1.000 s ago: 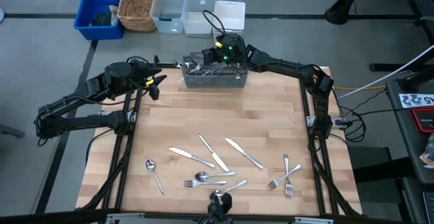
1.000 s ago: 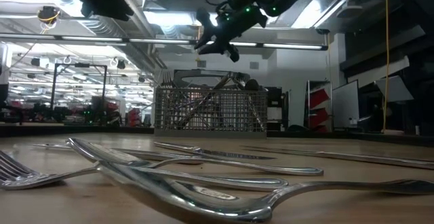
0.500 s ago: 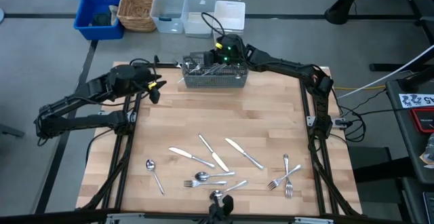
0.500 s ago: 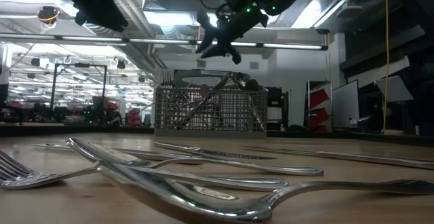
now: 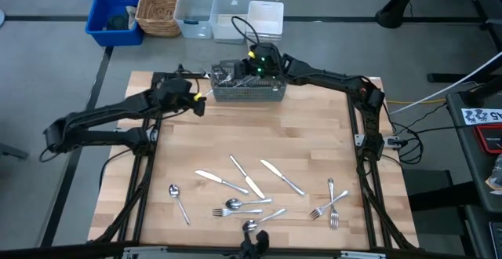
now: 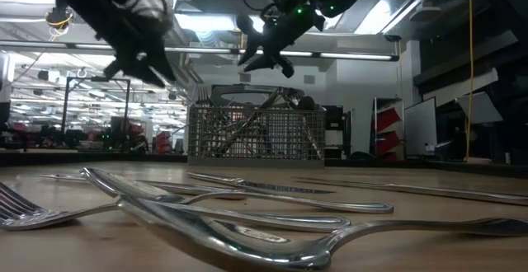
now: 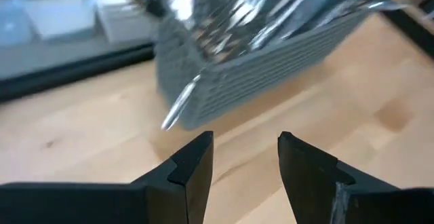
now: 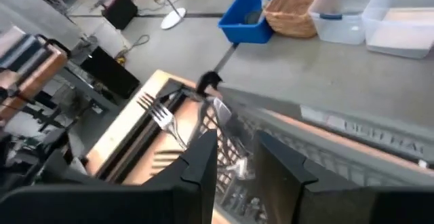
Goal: Sort silverware
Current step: Adjust the silver fork in the dishwasher utensil holder
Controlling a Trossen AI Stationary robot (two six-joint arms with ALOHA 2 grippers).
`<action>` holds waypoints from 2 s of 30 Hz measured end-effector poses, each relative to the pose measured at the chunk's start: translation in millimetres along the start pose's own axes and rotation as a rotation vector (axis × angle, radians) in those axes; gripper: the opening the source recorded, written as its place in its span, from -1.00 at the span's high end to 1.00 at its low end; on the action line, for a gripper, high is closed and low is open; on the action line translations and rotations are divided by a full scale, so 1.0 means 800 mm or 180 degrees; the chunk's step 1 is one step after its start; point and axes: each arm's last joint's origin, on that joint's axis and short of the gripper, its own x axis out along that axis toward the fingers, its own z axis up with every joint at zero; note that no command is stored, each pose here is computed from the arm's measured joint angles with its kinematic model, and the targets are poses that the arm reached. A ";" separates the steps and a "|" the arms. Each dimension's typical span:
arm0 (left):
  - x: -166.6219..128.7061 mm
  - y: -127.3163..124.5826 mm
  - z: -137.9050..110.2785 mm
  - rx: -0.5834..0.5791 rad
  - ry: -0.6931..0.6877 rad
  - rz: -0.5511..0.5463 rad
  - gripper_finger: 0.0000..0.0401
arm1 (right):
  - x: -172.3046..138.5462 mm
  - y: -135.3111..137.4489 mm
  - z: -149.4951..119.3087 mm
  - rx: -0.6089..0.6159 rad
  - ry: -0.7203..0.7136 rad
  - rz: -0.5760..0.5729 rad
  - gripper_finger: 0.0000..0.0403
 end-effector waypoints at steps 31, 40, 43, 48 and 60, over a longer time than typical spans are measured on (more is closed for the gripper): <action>0.064 0.082 -0.035 -0.1481 -0.0051 0.0583 0.24 | 0.018 0.019 -0.020 -0.0250 0.0467 -0.0078 0.52; 0.064 0.083 -0.035 -0.1469 -0.0054 0.0600 0.24 | 0.027 -0.003 -0.013 -0.0215 0.0410 -0.0281 0.52; 0.064 0.083 -0.035 -0.1448 -0.0051 0.0601 0.24 | 0.035 -0.009 -0.017 -0.0202 0.0483 -0.0268 0.52; 0.064 0.083 -0.035 -0.1442 -0.0050 0.0602 0.24 | 0.050 -0.014 -0.030 -0.0200 0.0573 -0.0201 0.52; 0.064 0.083 -0.035 -0.1393 -0.0039 0.0606 0.24 | 0.059 -0.021 -0.029 -0.0195 0.0452 -0.0277 0.52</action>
